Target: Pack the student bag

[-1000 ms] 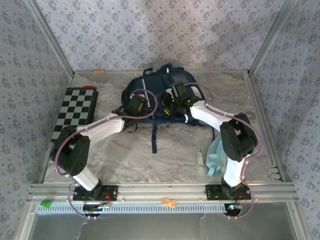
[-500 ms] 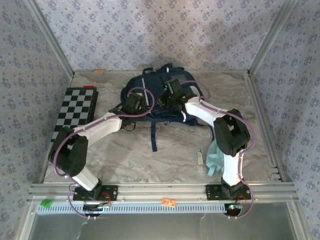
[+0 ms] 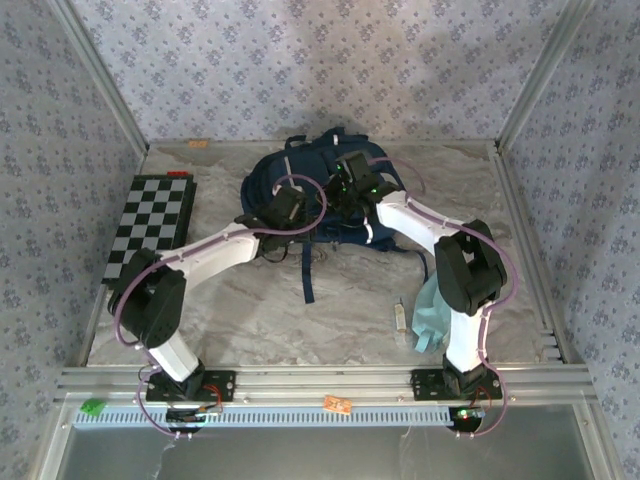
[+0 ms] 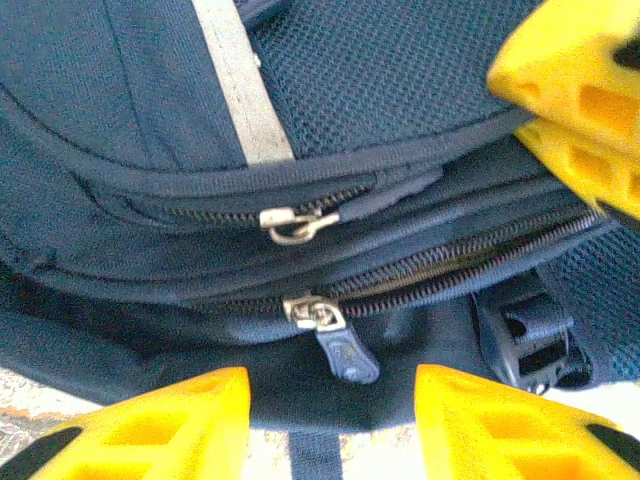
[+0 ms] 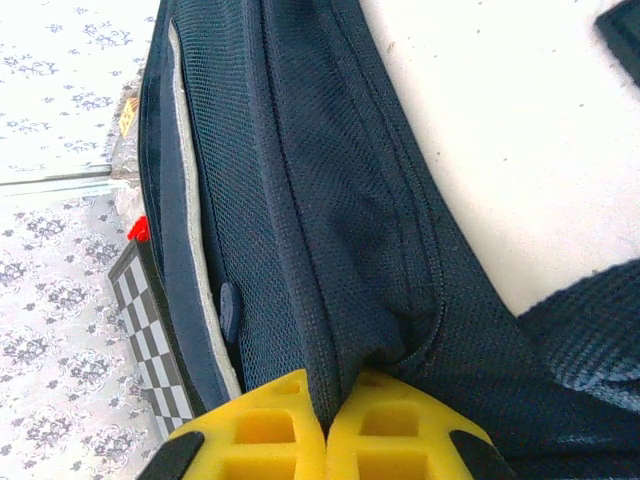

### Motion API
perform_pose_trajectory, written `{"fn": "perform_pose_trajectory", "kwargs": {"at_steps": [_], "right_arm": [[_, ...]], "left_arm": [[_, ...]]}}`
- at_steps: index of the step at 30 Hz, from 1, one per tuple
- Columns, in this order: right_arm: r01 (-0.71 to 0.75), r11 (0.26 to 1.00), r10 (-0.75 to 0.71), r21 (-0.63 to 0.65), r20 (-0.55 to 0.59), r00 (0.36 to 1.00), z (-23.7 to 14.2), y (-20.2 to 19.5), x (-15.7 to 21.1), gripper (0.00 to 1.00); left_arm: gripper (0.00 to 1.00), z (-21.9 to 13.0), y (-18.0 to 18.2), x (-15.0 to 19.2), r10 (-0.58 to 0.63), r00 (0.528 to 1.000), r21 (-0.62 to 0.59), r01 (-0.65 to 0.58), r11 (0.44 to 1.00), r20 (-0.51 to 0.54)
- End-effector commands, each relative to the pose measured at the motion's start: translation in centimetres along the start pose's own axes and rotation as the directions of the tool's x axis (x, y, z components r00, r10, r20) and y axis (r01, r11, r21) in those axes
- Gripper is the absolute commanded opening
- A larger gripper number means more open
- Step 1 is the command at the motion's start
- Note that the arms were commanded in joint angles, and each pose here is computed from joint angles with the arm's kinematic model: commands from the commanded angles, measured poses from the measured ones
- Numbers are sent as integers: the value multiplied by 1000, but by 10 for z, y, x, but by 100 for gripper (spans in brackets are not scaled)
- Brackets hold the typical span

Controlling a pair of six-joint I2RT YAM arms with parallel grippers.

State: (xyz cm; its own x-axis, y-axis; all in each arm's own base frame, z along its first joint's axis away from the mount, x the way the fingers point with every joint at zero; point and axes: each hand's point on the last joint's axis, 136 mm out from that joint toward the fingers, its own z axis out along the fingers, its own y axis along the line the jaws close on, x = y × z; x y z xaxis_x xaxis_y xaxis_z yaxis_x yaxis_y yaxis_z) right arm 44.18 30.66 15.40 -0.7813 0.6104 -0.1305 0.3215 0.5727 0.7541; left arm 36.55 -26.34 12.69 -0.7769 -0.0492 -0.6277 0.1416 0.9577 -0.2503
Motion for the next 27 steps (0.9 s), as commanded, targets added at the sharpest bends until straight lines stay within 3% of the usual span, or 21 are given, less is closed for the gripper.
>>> {"fn": "perform_pose_trajectory", "kwargs": {"at_steps": [1, 5, 9, 12, 18, 21, 27], "right_arm": [[20, 991, -12, -135, 57, 998, -28, 46, -17, 0], [22, 991, -13, -129, 65, 998, -29, 45, -19, 0], [22, 991, -14, -135, 58, 998, -29, 47, -17, 0], [22, 989, -14, -145, 56, 998, -28, 50, -14, 0], [20, 989, -15, -146, 35, 999, -24, 49, -4, 0], [25, 989, -21, -145, 31, 999, -24, 49, -1, 0], [35, 990, -31, -139, 26, 999, -26, 45, 0, 0]], "left_arm": [[46, 5, -6, -9, -27, 999, -11, 27, 1000, 23], [41, 14, -10, -3, -60, 998, -14, 60, 998, -20], [41, 20, -15, -3, -69, 998, -20, 69, 997, -3], [36, 29, -4, -6, -88, 996, -96, 89, 991, 8], [29, 37, -1, -22, -107, 991, -126, 116, 985, 75], [23, 37, 3, -28, -123, 988, -131, 135, 982, 94], [3, 26, 13, -29, -109, 990, -136, 121, 983, 95]]}}
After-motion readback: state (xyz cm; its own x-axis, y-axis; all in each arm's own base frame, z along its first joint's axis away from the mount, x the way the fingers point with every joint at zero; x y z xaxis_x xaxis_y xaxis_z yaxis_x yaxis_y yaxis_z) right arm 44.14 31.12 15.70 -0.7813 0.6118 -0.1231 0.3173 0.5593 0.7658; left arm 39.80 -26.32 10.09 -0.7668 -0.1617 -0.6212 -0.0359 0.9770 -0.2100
